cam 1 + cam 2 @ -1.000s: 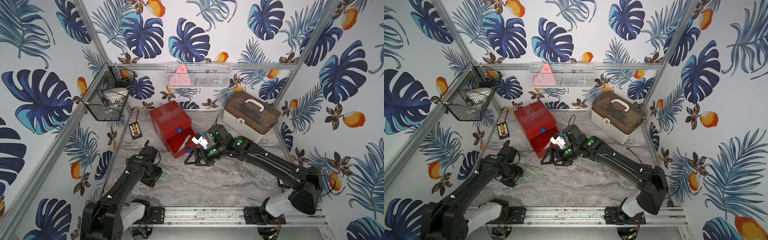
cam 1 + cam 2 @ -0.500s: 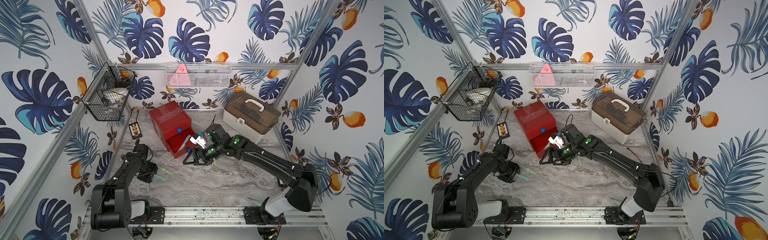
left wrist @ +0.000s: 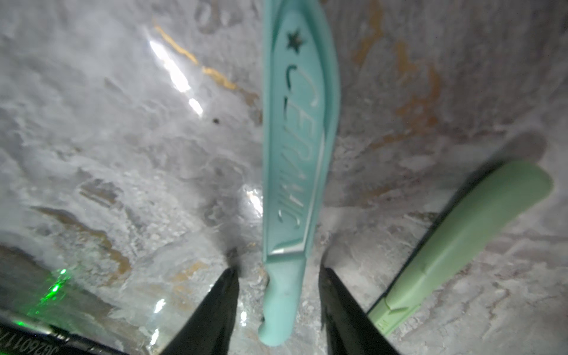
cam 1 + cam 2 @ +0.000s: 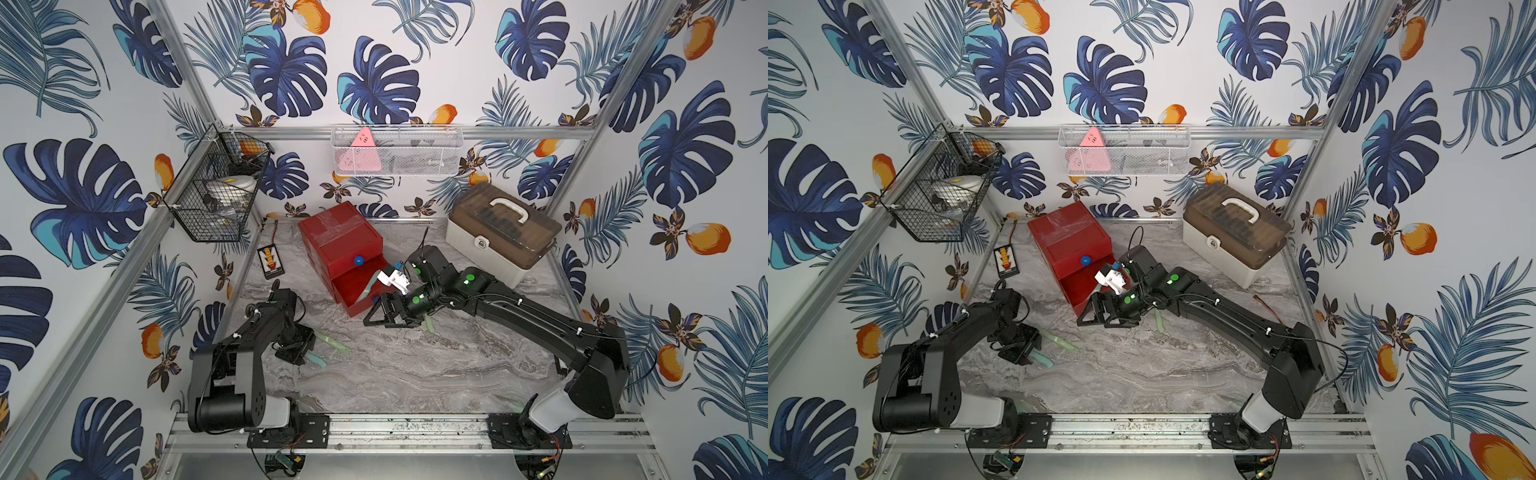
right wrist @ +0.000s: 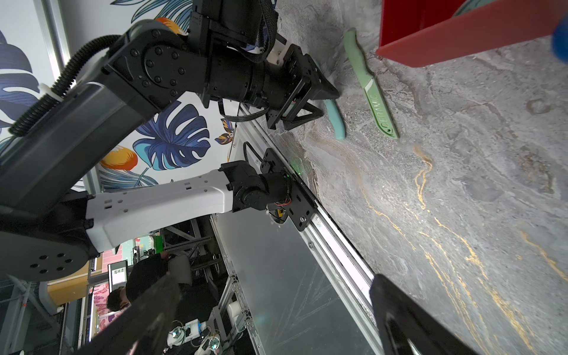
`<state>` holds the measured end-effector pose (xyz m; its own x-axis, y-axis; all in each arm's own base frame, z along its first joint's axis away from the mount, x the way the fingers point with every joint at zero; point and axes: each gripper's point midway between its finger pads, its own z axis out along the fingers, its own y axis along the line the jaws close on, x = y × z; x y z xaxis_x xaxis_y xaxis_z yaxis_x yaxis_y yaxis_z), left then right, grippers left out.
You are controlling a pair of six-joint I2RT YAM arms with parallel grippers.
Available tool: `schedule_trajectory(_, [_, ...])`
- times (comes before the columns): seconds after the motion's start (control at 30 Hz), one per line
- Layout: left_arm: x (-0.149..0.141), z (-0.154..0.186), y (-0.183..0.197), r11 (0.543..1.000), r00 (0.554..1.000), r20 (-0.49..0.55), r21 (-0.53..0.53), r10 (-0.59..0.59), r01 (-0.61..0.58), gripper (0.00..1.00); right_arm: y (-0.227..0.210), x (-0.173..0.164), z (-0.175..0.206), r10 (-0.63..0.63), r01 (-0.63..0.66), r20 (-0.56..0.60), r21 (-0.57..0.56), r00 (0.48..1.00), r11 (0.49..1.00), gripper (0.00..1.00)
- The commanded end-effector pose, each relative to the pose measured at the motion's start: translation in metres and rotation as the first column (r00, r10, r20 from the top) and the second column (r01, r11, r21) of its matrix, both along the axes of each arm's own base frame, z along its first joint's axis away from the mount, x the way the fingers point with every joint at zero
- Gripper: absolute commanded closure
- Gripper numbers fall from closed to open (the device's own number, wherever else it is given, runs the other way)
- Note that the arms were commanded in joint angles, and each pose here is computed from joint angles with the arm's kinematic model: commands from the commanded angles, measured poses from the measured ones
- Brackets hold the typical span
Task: Place the fruit knives into the drawer by color
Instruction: Pick up the fruit knife from the center of the board.
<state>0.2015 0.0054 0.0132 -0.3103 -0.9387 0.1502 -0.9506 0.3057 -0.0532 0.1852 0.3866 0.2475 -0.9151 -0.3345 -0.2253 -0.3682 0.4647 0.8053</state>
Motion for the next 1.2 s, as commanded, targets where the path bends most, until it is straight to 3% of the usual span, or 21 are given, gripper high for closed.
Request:
schedule_trajectory(0.0, [-0.003, -0.003, 0.004, 0.999, 0.999, -0.021, 0.014, -0.029, 0.03, 0.55, 0.001, 0.001, 0.005, 0.003, -0.003, 0.008, 0.022, 1.0, 1.0, 0.0])
schedule_trajectory(0.6, [-0.024, -0.017, 0.004, 0.998, 0.998, -0.042, 0.025, -0.053, 0.054, 0.88, -0.015, 0.008, 0.002, -0.029, 0.029, -0.007, 0.027, 1.0, 0.999, 0.0])
schedule_trajectory(1.17, [-0.022, 0.017, -0.001, 0.944, 0.948, -0.033, 0.087, -0.317, 0.319, 0.86, -0.016, 0.002, -0.024, -0.044, 0.046, -0.064, 0.028, 0.997, 0.999, 0.0])
